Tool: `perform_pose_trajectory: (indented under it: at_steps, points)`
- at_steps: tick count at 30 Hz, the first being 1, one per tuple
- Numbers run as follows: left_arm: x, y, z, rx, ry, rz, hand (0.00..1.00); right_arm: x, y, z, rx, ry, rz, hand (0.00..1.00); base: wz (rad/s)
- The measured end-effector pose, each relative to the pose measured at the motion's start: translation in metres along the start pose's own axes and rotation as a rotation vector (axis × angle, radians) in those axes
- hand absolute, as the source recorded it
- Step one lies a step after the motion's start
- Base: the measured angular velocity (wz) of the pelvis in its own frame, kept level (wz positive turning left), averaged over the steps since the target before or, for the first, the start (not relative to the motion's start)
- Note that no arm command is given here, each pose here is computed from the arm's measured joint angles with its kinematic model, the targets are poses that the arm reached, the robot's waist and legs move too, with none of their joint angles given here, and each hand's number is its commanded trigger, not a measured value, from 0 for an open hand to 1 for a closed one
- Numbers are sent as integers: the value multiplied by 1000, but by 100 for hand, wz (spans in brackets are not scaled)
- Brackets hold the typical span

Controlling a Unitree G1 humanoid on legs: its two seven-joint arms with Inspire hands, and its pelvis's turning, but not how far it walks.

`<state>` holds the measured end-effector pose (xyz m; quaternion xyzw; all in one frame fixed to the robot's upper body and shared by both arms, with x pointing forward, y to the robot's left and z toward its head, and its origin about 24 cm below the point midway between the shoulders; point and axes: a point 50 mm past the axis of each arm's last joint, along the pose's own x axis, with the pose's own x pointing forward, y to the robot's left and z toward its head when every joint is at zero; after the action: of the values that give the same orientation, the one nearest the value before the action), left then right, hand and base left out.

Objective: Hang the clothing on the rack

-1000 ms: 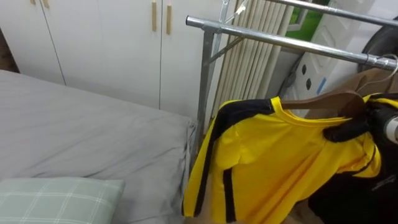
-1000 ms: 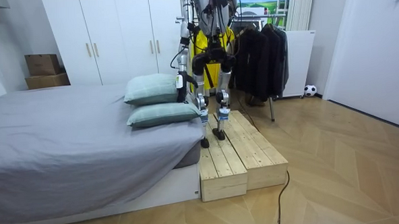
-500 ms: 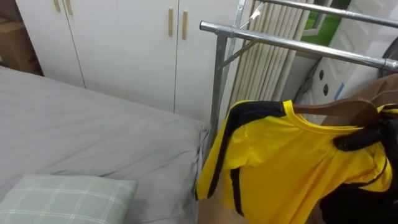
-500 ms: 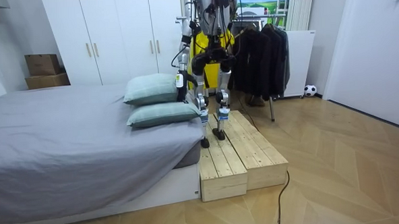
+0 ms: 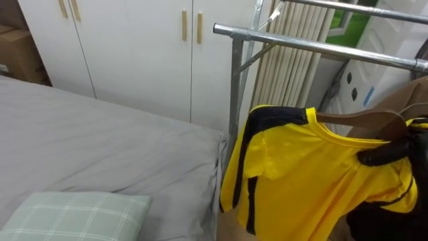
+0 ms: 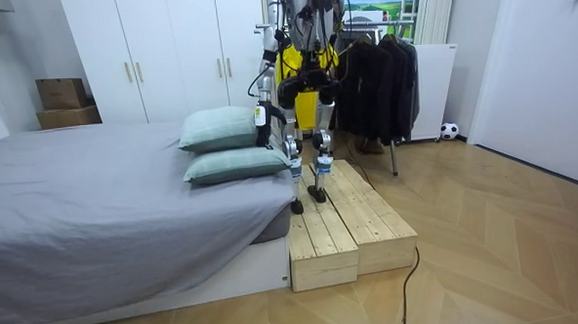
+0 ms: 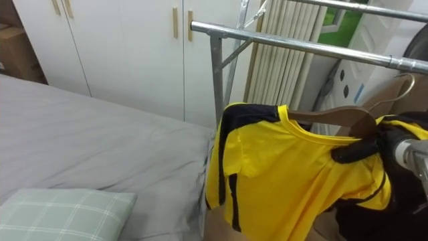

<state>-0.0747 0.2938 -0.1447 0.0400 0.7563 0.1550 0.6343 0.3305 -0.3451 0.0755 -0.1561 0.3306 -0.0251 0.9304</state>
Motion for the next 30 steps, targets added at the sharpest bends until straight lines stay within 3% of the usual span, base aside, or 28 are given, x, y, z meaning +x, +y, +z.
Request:
perform_pose_trajectory:
  at_steps: [19, 30]
  points:
    - [-1, 8, -4, 18, 11, -4, 0, -8, -18, -2, -55, 31, -59, 100, 6]
    - [-1, 5, 10, 20, -13, -14, 0, -12, -27, 1, -117, 36, -96, 100, 10]
